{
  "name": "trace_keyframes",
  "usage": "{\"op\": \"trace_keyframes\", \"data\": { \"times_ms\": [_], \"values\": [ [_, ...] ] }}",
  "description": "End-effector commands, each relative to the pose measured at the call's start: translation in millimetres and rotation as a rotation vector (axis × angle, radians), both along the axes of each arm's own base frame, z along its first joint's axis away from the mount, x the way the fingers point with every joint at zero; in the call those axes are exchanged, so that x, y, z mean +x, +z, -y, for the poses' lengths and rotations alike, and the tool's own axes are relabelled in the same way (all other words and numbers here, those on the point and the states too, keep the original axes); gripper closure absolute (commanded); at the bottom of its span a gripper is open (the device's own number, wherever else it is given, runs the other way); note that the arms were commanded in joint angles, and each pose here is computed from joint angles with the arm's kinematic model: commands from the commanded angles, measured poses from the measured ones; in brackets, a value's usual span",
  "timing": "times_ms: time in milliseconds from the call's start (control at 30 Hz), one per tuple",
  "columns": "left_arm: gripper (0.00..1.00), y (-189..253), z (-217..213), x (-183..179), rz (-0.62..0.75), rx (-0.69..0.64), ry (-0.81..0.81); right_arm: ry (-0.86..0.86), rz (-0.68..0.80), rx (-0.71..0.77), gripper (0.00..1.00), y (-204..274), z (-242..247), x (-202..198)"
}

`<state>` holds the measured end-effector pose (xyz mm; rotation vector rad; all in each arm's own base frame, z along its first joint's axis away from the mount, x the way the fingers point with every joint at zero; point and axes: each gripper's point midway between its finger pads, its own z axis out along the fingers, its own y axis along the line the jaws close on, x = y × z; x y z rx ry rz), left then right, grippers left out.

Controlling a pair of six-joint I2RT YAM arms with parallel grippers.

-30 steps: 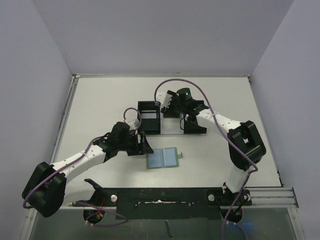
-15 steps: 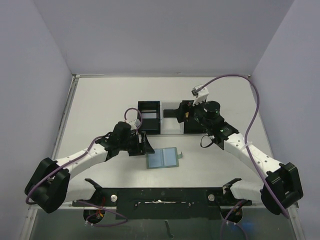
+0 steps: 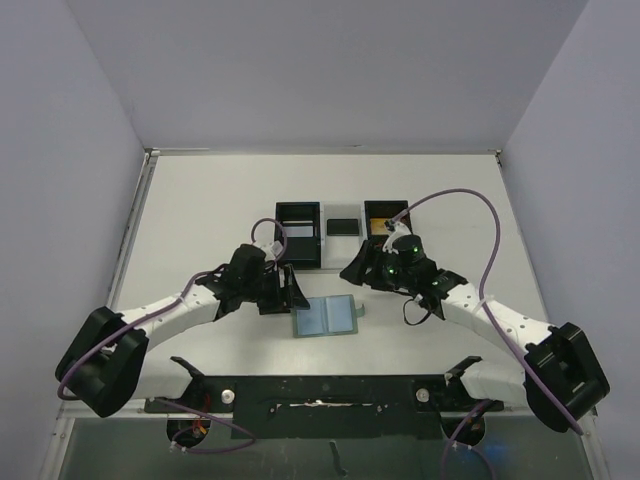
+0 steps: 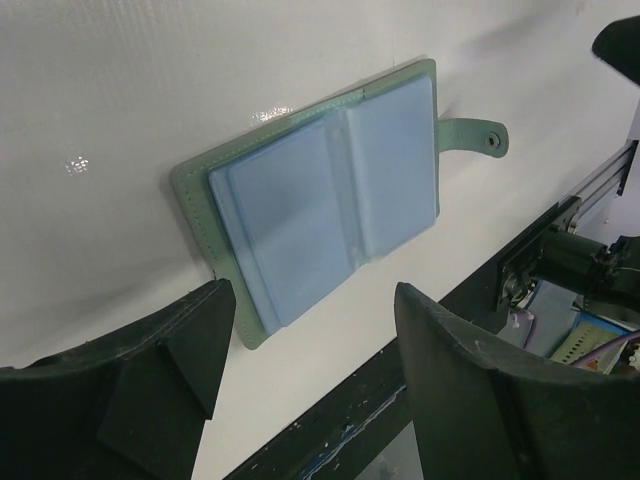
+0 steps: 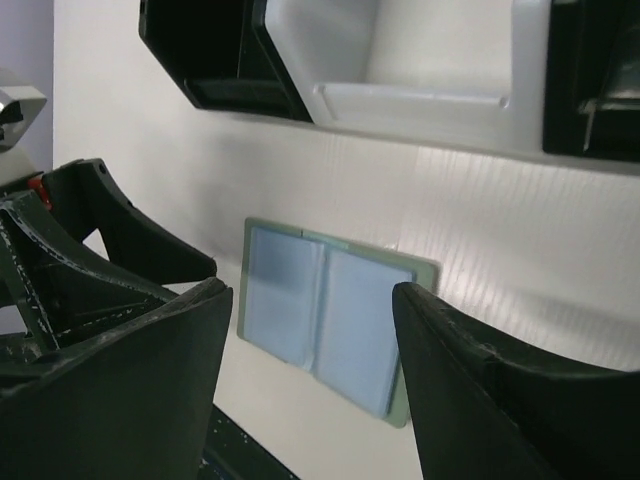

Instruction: Take the credit cards out of the card holder

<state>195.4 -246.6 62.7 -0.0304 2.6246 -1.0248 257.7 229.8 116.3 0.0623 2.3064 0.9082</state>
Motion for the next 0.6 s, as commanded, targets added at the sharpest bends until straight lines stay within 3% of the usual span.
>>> {"op": "trace_keyframes", "data": {
  "times_ms": [0, 567],
  "values": [
    [0.37, 19, 16, 10, 0.045, -0.064, -0.023, 0.005, -0.062, 0.022, 0.36, -5, -16, -14],
    [0.43, -8, 26, 0, -0.024, -0.02, -0.071, 0.03, -0.285, -0.118, 0.54, -67, -25, -52]
  ]
}}
